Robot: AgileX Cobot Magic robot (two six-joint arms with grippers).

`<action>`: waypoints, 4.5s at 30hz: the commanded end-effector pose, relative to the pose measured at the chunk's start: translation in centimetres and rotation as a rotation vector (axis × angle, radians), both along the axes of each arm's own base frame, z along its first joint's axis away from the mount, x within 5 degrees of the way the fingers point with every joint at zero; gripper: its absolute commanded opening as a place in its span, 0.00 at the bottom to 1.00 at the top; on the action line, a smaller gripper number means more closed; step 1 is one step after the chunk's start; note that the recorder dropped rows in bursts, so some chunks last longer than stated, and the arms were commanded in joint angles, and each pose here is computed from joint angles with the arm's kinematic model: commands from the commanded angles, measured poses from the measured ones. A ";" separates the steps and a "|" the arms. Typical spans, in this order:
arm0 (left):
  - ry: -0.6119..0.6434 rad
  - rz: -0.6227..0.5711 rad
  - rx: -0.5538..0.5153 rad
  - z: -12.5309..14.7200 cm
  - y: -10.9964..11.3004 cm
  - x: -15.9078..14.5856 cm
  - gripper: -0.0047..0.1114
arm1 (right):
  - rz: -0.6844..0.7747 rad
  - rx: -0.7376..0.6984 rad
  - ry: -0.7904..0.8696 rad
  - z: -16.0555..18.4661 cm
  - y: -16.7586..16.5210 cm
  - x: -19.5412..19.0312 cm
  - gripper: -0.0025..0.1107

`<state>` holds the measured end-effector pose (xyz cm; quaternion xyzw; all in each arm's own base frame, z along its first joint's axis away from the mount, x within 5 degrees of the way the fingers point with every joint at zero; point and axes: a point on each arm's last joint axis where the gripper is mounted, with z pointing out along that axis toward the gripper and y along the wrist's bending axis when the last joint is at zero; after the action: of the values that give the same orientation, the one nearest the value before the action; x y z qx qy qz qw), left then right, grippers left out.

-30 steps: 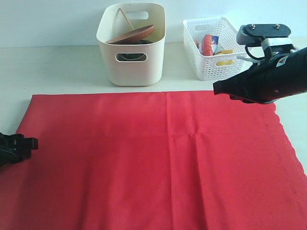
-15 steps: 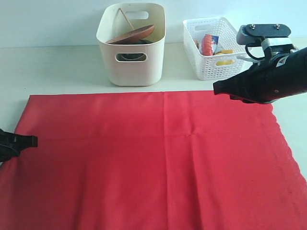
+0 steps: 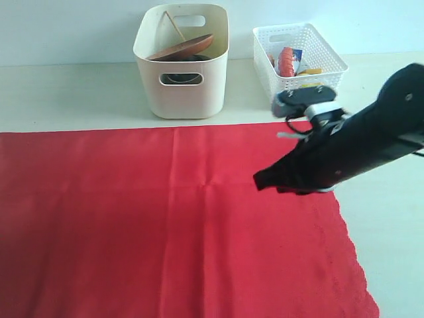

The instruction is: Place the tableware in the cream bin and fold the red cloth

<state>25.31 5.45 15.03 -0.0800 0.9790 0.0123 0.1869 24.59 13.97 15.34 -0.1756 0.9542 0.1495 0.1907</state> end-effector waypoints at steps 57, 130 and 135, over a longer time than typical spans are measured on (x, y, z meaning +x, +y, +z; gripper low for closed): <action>-0.172 -0.925 -0.446 7.0 -40.5 -0.6 0.83 | -0.121 0.083 -0.642 15.0 -7.1 -3.3 0.02; -0.516 -0.742 -0.389 11.6 -16.8 -13.2 0.06 | 0.017 -0.053 -0.466 8.3 3.2 -1.1 0.02; -0.518 -0.742 -0.387 11.6 -16.8 -13.1 0.06 | 0.144 -0.046 -0.281 3.2 6.9 -0.9 0.02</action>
<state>12.17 -11.44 26.61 0.2463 0.8487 -0.2550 0.3923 23.47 19.28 21.40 -0.2354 0.8966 0.1185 0.3559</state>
